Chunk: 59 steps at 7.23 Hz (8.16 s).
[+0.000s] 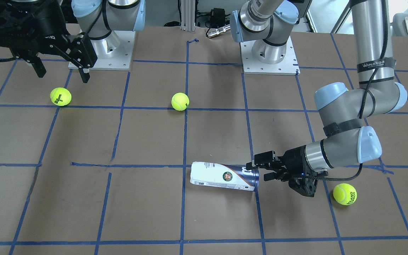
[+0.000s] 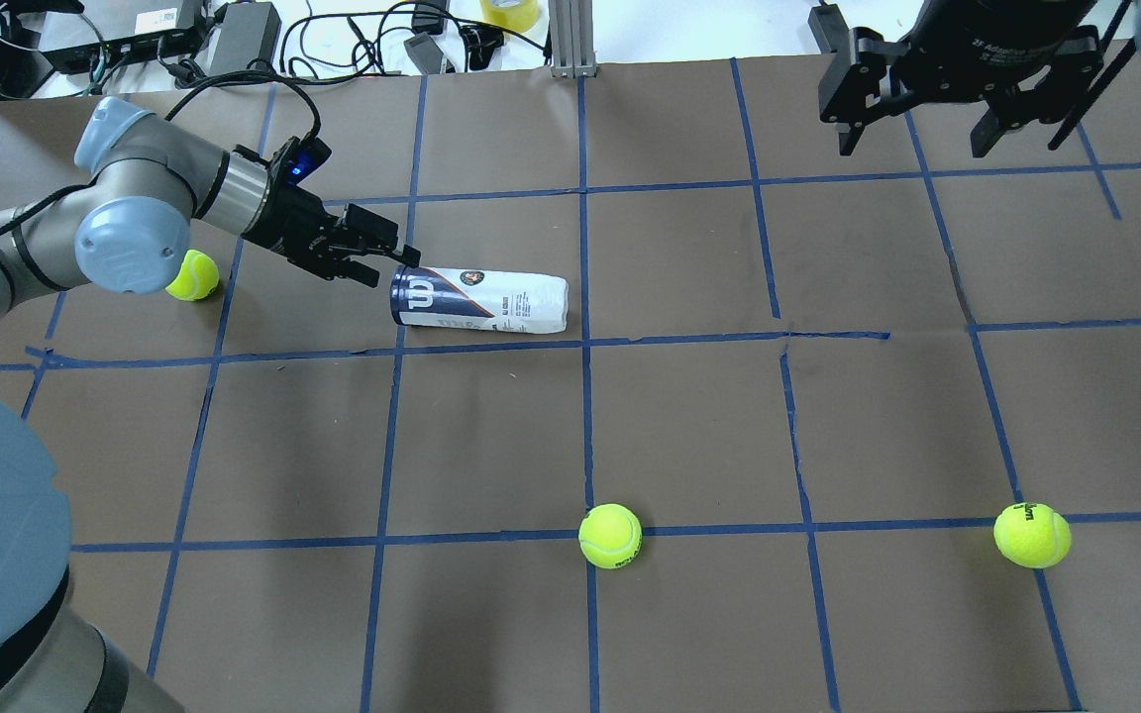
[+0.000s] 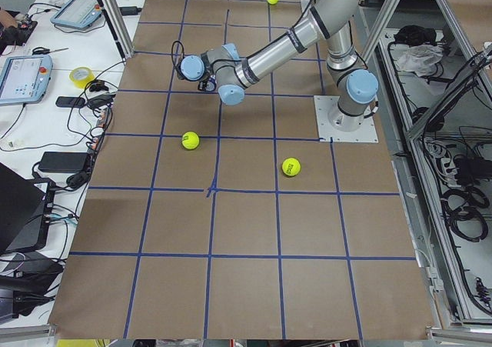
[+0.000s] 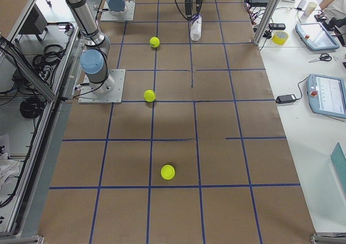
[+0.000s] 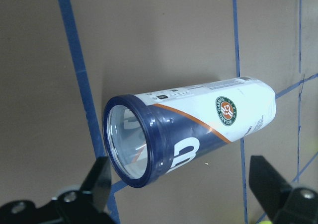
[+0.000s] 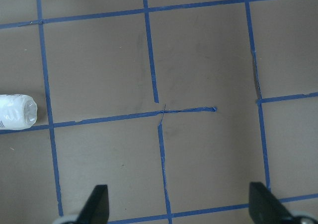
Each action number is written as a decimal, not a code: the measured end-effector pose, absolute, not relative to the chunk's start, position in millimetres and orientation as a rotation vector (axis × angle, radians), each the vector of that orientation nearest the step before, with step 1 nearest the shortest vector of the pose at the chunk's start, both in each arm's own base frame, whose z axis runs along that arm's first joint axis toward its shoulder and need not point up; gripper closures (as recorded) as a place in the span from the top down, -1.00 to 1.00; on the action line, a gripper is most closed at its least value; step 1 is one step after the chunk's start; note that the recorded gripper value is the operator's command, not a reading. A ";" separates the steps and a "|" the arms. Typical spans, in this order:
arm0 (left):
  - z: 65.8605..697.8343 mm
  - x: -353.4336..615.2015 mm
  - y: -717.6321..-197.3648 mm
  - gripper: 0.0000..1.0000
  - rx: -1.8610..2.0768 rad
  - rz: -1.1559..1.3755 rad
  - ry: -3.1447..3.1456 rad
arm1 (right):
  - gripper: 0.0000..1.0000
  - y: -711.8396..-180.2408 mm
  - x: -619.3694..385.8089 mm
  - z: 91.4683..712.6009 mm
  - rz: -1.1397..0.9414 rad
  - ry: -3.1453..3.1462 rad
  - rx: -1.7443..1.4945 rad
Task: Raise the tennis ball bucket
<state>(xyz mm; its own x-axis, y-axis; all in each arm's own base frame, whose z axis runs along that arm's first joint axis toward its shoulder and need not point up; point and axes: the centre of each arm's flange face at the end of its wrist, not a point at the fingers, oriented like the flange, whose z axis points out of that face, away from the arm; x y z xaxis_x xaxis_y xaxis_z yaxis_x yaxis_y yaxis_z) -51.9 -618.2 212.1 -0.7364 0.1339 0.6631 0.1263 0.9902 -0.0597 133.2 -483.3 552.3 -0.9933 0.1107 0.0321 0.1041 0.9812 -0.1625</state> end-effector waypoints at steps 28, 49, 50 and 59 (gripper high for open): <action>373.4 -189.1 -652.8 -1.00 -0.120 0.184 -3.009 | 1.00 -485.2 131.7 528.7 0.175 -3.083 -0.174; 498.8 -125.8 -593.6 1.00 -0.119 0.082 -3.124 | 1.00 -483.4 131.6 518.8 0.145 -3.082 -0.174; 495.1 -110.0 -579.5 1.00 -0.112 0.053 -3.121 | 1.00 -483.4 131.6 518.7 0.145 -3.082 -0.174; 486.8 -78.6 -522.0 1.00 -0.029 0.002 -3.116 | 1.00 -483.4 132.0 518.6 0.144 -3.087 -0.177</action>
<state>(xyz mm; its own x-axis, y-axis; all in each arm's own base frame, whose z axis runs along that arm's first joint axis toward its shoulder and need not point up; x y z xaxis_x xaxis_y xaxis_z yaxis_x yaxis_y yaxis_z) -78.6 -522.0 486.8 -0.9995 0.0187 0.0250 0.0187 0.9998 -0.0015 132.0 -483.4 518.6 -0.9924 0.1159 0.0410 0.1116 0.9892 -0.0953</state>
